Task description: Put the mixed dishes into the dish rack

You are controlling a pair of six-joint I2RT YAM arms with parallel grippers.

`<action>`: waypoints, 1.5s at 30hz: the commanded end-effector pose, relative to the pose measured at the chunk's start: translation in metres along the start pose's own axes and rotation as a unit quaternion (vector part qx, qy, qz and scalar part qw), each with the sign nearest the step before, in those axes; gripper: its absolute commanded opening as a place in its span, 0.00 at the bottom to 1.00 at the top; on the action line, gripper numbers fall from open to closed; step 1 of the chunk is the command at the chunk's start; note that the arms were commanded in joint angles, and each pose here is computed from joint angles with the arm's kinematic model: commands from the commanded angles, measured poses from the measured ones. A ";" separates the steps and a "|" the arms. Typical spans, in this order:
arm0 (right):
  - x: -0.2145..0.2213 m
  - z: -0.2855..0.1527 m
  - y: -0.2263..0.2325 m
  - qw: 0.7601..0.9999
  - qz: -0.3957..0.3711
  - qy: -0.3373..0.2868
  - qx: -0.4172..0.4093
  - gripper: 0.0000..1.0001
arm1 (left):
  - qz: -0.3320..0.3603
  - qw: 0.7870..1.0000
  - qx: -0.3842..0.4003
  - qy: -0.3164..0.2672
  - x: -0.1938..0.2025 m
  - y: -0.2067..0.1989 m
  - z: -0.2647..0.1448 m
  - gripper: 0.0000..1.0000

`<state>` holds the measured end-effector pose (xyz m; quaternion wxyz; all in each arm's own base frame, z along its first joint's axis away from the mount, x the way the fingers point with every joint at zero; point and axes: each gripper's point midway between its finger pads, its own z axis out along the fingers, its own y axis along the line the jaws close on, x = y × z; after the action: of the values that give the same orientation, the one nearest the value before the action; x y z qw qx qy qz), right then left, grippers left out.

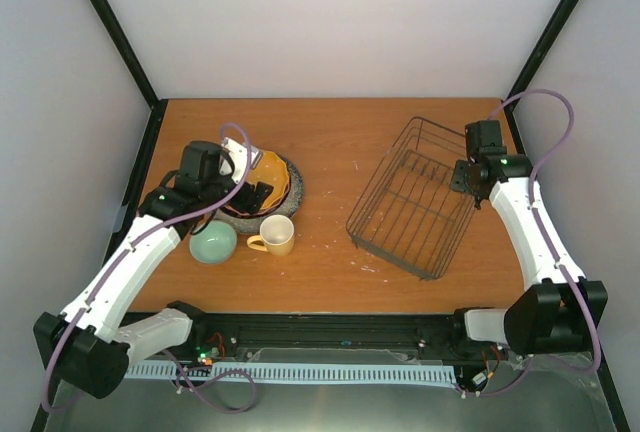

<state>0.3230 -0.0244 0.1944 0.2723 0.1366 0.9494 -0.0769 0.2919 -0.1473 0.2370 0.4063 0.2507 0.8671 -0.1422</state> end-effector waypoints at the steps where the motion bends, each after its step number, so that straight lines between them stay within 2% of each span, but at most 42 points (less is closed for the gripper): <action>1: 0.030 -0.014 -0.011 0.997 0.069 0.027 0.007 0.36 | 0.005 1.000 -0.019 0.003 0.002 0.009 0.007 0.82; 10: 0.109 -0.004 -0.017 0.984 0.146 0.098 0.004 0.37 | 0.001 1.000 -0.009 0.006 0.000 0.009 0.020 0.82; 14: 0.123 0.001 -0.020 0.981 0.160 0.107 0.009 0.37 | 0.002 1.000 -0.011 -0.002 -0.002 0.009 0.018 0.82; 19: 0.133 0.016 -0.012 0.979 0.162 0.127 -0.002 0.32 | 0.003 1.000 -0.012 -0.007 -0.003 0.009 0.016 0.82; 22: 0.135 0.027 -0.005 0.978 0.158 0.136 -0.012 0.22 | 0.004 1.000 -0.014 -0.011 -0.004 0.009 0.015 0.83; 24: 0.134 0.034 0.000 0.978 0.150 0.143 -0.017 0.10 | 0.004 1.000 -0.015 -0.012 -0.004 0.010 0.014 0.83; 26: 0.132 0.041 0.004 0.979 0.139 0.149 -0.022 0.03 | 0.003 1.000 -0.016 -0.011 -0.003 0.010 0.014 0.83; 39: 0.069 0.059 0.024 0.990 -0.025 0.134 -0.038 0.03 | -0.010 0.999 -0.033 0.011 0.001 0.018 0.024 0.83; 45: 0.058 0.064 0.034 0.983 -0.083 0.156 -0.056 0.03 | -0.014 0.999 -0.037 0.015 0.001 0.020 0.024 0.83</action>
<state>0.3035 -0.0008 0.0977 0.1170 0.1204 0.9853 -0.0323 0.3112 -0.1440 0.2072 0.3870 0.2371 0.8836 -0.1155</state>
